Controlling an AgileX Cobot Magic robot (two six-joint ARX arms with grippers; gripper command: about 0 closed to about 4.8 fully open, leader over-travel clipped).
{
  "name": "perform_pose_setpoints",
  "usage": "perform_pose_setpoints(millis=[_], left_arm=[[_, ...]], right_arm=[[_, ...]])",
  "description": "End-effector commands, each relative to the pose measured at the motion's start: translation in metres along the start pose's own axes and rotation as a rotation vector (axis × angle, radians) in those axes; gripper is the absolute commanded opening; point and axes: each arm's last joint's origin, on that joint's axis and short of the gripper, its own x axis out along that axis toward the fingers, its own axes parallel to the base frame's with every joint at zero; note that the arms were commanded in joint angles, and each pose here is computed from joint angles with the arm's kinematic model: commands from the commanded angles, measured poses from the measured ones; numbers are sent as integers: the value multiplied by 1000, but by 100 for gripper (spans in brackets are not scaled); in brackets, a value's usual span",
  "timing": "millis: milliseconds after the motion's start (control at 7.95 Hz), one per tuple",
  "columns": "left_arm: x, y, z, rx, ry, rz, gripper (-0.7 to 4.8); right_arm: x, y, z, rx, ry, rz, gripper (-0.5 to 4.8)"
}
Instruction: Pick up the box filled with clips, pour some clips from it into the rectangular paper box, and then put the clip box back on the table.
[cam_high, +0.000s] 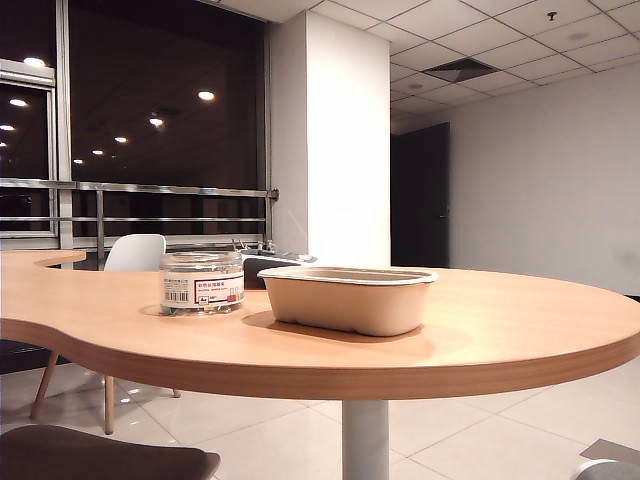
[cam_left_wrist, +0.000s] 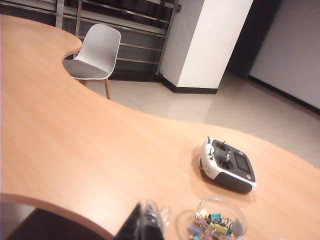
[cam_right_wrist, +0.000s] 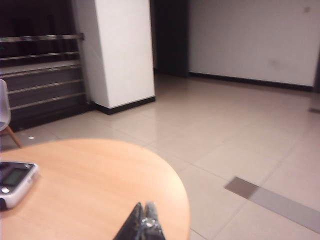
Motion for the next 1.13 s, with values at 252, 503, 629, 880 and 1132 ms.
perform_pose_setpoints(millis=[252,503,629,880,1132], left_arm=[[115,-24,71,-13,300,-106,37],[162,-29,71,-5,362,-171,37],[190,-27,54,0,430,-172,39],[212,-27,29,-44,531,-228,46],[239,-34,3,-57,593,-248,278]], right_arm=[[100,27,31,7,181,294,-1],[118,37,23,9,217,326,-1],[122,44,18,5,229,348,-1],[135,47,13,7,215,354,-1],[145,50,7,8,211,366,-1]])
